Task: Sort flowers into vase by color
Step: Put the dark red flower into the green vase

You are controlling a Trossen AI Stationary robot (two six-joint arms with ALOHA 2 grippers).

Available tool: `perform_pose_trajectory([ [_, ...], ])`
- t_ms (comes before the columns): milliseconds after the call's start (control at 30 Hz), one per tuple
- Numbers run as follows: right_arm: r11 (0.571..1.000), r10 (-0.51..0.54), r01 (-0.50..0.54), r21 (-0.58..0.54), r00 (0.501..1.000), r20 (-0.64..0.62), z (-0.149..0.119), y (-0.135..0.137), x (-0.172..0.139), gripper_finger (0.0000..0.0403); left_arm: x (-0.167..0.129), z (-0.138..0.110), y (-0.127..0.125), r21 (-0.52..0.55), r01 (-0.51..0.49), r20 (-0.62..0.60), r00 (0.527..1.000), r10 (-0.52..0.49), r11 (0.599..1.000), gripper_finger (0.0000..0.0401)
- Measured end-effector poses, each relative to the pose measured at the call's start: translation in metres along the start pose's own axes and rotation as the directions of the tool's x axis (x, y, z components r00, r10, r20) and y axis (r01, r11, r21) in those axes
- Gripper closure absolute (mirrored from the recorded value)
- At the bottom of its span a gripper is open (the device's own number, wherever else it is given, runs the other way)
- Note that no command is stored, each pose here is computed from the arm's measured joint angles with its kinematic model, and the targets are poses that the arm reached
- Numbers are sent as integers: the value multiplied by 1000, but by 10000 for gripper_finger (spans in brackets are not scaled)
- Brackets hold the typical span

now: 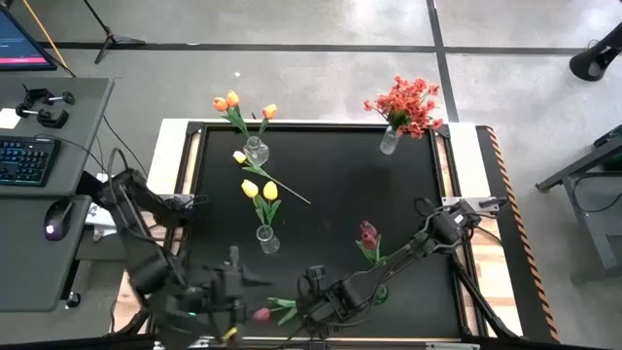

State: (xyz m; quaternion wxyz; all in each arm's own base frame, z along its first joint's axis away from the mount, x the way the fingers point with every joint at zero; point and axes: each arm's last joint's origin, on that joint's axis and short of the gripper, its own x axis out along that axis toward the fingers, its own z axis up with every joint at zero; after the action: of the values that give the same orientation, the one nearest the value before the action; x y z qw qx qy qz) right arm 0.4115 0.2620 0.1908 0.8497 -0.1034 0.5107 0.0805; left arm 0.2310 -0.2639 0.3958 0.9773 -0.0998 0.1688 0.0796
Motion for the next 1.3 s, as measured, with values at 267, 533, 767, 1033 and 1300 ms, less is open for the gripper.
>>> perform_pose_trajectory([
  [267, 997, -24, 11, 71, 984, 178, 15, -32, -61, 402, -48, 25, 2, 58, -111, 247, 964, 93, 992, 248],
  [533, 949, 39, -236, 209, 746, 664, 8, -66, -126, 402, -60, 29, -1, 88, -194, 316, 936, 157, 977, 248],
  [767, 848, 37, -518, 116, 276, 960, -64, -66, -189, 403, -59, 30, 0, 73, -232, 332, 923, 196, 970, 248],
  [1033, 850, 28, -523, 57, 154, 988, -144, -12, -215, 403, -50, 35, 6, 40, -312, 354, 893, 278, 949, 248],
  [1300, 881, -195, -375, 287, 265, 944, -196, 4, -198, 403, -38, 43, 12, -18, -347, 363, 872, 329, 938, 248],
])
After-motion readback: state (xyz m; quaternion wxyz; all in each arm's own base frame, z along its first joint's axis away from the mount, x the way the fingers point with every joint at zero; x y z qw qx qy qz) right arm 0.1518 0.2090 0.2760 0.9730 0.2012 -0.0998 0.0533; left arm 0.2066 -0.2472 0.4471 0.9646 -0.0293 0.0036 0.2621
